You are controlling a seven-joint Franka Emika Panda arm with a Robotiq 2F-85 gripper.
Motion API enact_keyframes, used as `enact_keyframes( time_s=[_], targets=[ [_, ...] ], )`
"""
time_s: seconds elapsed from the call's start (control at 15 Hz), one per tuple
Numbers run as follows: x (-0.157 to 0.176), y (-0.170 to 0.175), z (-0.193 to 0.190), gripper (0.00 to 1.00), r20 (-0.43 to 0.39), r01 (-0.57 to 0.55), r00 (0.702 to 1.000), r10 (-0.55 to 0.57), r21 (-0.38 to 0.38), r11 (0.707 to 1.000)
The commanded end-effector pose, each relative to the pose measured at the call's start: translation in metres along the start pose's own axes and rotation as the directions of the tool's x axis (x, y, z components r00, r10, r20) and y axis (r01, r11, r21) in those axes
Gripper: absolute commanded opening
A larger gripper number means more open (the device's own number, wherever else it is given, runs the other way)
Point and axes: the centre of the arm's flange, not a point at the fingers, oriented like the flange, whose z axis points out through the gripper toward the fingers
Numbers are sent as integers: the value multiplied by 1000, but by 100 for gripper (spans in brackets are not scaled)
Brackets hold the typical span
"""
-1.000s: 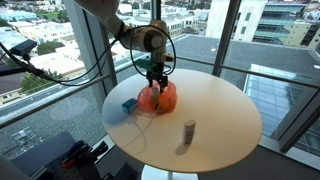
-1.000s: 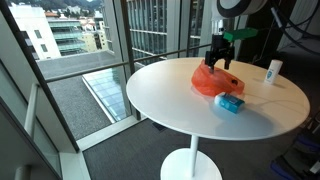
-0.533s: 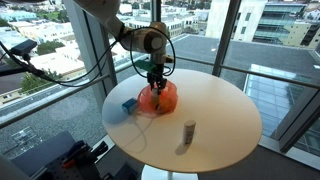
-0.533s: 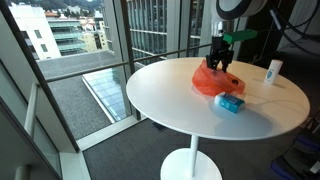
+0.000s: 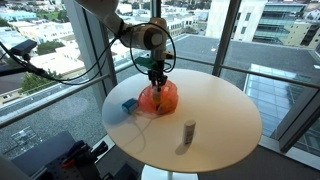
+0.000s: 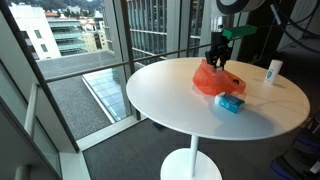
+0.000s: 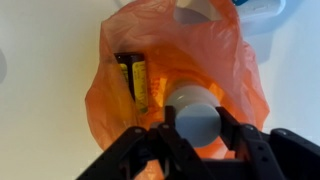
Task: Move the white and orange bottle from the plastic bag to the table
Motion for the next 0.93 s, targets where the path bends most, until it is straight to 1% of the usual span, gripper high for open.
enact_keyframes(
  time_s=[0.0, 0.27, 0.47, 0.67, 0.87],
  targets=[
    [-6, 8, -42, 20, -15, -21, 1000, 22, 3, 1000],
    [-20, 20, -76, 20, -1, -12, 1000, 12, 12, 1000],
    [-32, 38, -94, 20, 16, -23, 1000, 23, 11, 1000],
    [-36, 67, -105, 20, 13, -72, 997, 72, 14, 997],
    [-27, 108, -108, 20, 16, -153, 988, 153, 26, 988]
  ],
)
